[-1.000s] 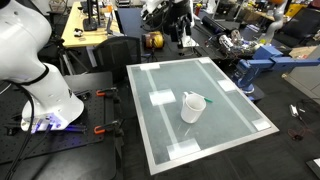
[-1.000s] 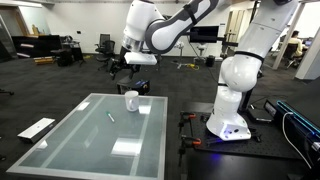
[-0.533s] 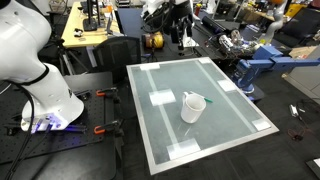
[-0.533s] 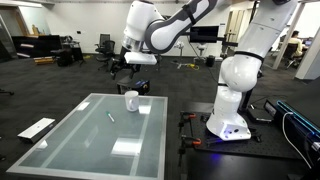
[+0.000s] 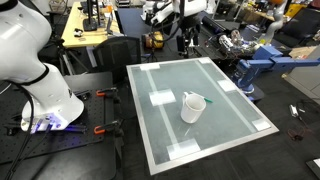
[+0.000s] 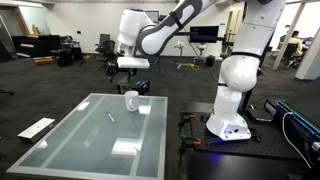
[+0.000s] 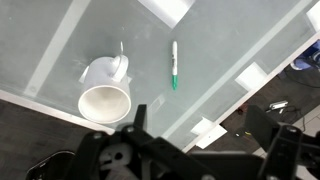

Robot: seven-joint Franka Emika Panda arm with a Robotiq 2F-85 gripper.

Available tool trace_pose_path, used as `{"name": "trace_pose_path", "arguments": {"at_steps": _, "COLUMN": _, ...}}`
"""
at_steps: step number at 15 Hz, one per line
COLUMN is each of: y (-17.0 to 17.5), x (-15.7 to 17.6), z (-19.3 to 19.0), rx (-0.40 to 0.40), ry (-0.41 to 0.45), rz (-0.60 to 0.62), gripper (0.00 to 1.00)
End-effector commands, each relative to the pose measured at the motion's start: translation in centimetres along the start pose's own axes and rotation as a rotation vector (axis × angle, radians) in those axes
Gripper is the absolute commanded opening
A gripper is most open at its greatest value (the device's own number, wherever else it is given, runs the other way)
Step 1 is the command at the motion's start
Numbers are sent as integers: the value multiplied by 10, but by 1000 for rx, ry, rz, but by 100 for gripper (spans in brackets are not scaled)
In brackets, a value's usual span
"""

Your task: Put the pen in the white mug

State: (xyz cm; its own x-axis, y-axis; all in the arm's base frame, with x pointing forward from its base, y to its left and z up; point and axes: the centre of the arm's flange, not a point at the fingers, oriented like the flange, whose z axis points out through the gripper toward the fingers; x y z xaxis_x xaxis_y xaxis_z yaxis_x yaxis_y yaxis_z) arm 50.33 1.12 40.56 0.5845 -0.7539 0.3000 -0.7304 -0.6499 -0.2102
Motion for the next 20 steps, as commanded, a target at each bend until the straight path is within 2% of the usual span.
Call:
{"name": "trace_pose_path", "arguments": {"at_steps": 1, "y": -13, "x": 21, "z": 26, "rx": -22, "ry": -5, "rz": 83, "gripper": 100}}
{"name": "trace_pose_path", "arguments": {"at_steps": 6, "y": -9, "x": 35, "z": 62, "rx": -55, "ry": -43, "rz": 136, "gripper": 100}}
{"name": "trace_pose_path", "arguments": {"at_steps": 12, "y": -10, "x": 40, "z": 99, "rx": -84, "ry": -79, "rz": 140, "gripper": 100}}
{"name": "trace_pose_path", "arguments": {"at_steps": 20, "y": -14, "x": 47, "z": 148, "rx": -121, "ry": -83, "rz": 159, "gripper": 100}}
